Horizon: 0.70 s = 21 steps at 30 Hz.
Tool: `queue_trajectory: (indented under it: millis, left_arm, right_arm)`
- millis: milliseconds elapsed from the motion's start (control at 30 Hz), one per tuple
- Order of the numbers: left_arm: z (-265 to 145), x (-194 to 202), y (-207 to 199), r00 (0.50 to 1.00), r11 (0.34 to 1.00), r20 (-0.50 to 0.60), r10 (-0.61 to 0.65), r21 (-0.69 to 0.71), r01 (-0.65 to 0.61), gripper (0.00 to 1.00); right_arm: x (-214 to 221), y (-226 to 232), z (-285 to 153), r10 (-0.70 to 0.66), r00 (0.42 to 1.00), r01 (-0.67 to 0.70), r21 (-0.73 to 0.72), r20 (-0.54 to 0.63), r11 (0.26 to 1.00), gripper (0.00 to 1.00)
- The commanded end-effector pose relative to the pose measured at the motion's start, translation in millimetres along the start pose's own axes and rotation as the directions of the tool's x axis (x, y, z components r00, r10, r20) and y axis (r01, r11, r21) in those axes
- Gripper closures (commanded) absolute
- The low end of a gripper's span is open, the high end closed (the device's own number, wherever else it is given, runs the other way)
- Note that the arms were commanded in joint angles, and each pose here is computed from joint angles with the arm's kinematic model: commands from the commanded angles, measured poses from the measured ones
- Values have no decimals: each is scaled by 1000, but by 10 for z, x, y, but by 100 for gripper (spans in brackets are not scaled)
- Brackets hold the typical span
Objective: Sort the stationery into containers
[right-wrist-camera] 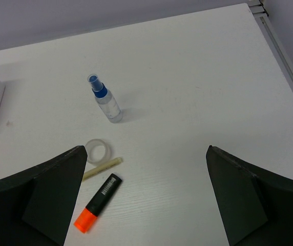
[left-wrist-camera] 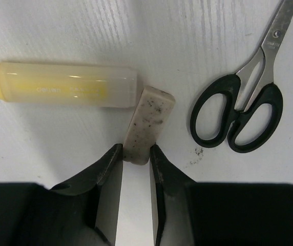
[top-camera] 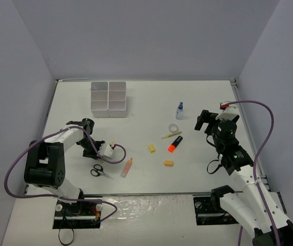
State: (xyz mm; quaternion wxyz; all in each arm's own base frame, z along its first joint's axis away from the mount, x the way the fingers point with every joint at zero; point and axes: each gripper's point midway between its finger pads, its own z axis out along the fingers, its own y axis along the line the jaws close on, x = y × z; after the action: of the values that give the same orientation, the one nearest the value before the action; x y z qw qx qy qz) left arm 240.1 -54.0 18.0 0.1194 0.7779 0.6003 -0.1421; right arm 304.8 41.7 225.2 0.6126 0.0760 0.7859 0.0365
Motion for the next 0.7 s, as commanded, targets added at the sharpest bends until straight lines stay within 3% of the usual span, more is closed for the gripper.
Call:
queue_trajectory:
  millis: [0,167,267,367,467,667]
  left_arm:
    - [-21,-71,113,993,993,42,-110,-44,112,100]
    - [-598,-117,522,922,919,225,-313,-174,355,100]
    - [-1135,-142,817,843,829,375,-387,-259,496,100]
    - [-1542,-92,1214,787,697,450,-422,-394,599,100]
    - [-2017,75,1766,793,509,487,-365,-609,609,100]
    - [-2223,208,2332,865,448,389,-317,-742,498,100]
  right_arm:
    - [-272,23,-17,20,997,-20,3,81,1000,0]
    - [-273,21,-20,20,997,-21,4,80,1000,0]
    - [-252,20,-7,18,997,-18,5,75,1000,0]
    - [-227,28,23,16,998,-17,7,64,1000,0]
    - [-205,45,57,17,999,-17,5,49,1000,0]
    - [-213,14,23,18,998,-19,13,62,1000,0]
